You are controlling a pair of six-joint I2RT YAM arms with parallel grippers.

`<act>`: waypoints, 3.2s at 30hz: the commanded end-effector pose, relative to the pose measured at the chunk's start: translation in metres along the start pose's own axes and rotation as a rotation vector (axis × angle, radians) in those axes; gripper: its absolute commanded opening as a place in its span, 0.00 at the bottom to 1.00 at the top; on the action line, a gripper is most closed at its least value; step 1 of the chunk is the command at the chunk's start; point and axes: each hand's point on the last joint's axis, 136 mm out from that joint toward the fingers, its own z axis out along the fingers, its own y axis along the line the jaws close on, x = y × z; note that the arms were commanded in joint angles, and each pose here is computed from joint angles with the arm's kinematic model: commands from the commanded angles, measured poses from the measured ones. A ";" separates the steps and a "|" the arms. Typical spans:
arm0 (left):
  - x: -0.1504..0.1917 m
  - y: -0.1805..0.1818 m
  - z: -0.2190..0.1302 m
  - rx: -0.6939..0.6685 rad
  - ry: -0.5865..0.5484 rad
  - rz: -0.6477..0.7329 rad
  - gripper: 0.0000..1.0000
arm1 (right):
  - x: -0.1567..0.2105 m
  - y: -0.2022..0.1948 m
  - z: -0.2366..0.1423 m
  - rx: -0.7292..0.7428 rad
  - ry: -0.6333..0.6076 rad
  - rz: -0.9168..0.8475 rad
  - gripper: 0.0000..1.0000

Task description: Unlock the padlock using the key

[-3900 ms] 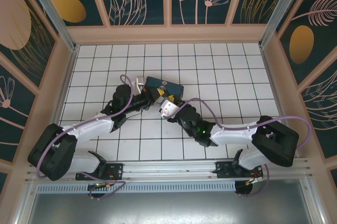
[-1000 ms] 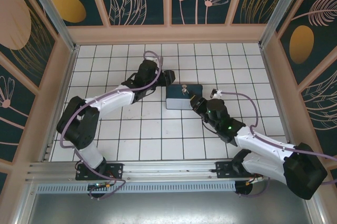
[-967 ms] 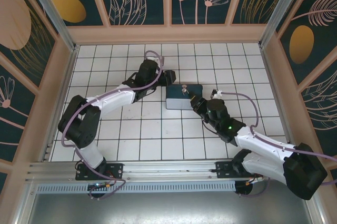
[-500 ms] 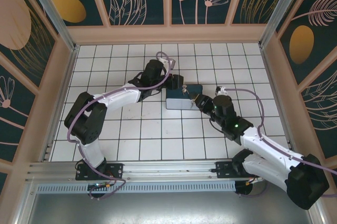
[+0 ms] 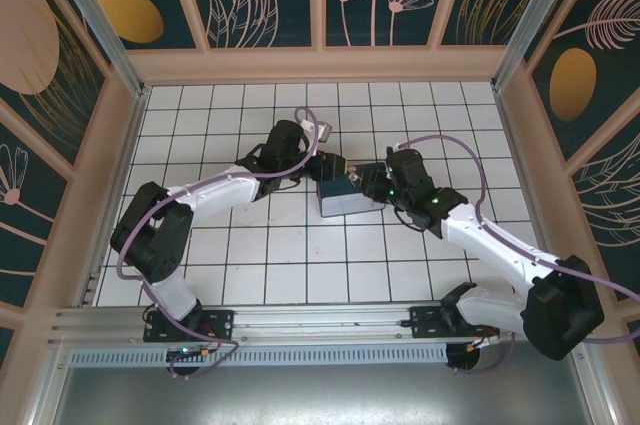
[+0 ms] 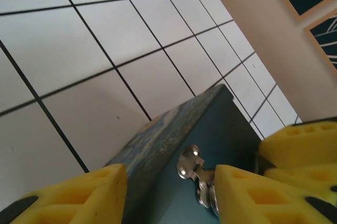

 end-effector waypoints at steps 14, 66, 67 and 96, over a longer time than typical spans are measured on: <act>-0.007 0.001 -0.008 -0.049 0.015 0.004 0.45 | 0.011 -0.005 -0.005 0.097 0.132 -0.205 0.42; 0.025 0.016 -0.003 -0.004 0.083 -0.024 0.36 | -0.017 0.012 0.002 0.197 0.257 -0.286 0.47; 0.025 0.017 -0.003 -0.004 0.082 -0.025 0.36 | -0.018 0.012 0.000 0.189 0.263 -0.301 0.47; 0.025 0.017 0.002 0.021 0.096 -0.034 0.35 | -0.001 0.004 0.018 0.045 0.423 -0.752 0.50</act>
